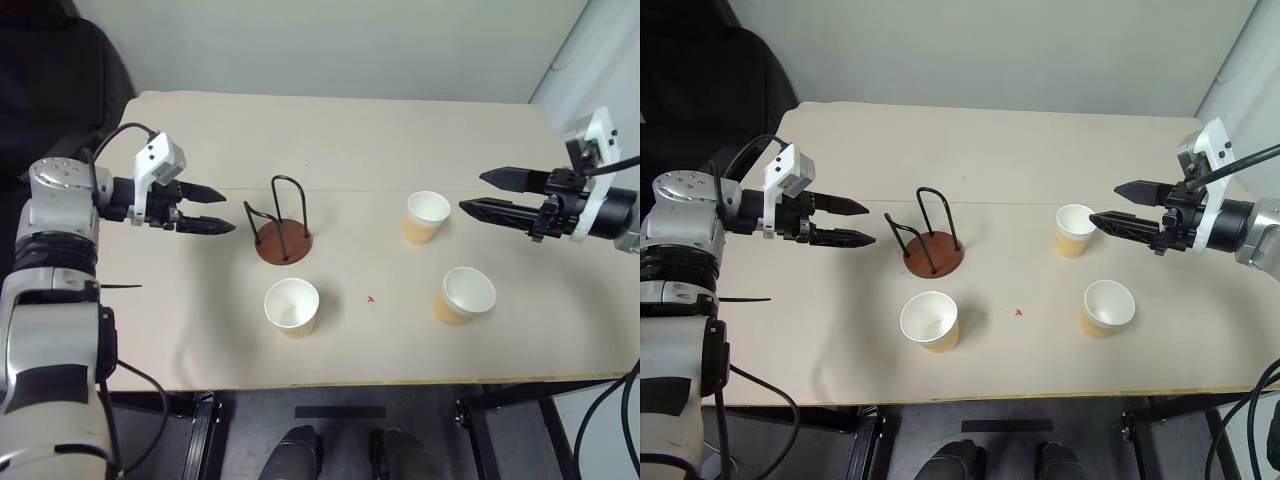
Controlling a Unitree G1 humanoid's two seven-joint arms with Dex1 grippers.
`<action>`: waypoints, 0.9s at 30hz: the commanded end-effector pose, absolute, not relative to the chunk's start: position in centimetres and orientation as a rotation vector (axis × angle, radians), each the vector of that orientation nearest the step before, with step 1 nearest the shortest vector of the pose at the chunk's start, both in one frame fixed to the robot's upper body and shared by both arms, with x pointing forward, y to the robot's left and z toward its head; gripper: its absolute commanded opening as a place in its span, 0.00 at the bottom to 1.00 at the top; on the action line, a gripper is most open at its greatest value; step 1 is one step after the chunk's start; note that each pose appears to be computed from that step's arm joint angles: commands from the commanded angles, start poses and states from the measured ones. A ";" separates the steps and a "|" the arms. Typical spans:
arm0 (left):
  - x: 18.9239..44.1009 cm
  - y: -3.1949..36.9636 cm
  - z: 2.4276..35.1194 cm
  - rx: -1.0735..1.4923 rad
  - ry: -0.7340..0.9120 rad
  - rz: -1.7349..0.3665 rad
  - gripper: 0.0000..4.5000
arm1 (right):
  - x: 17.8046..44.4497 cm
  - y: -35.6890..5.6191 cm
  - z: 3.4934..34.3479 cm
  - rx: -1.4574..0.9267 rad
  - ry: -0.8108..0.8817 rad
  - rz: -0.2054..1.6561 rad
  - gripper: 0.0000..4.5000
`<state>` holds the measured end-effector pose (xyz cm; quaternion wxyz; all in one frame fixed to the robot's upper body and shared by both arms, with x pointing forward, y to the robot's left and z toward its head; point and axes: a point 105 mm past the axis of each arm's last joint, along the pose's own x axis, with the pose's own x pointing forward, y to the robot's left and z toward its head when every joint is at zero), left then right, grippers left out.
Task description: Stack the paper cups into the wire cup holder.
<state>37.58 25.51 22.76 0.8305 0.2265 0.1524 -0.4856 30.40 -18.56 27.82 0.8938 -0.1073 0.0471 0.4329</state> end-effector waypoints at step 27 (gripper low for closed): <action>40.8 22.8 19.2 0.368 0.139 -0.830 1.00 | 30.7 -18.0 28.6 -0.254 0.047 0.892 0.84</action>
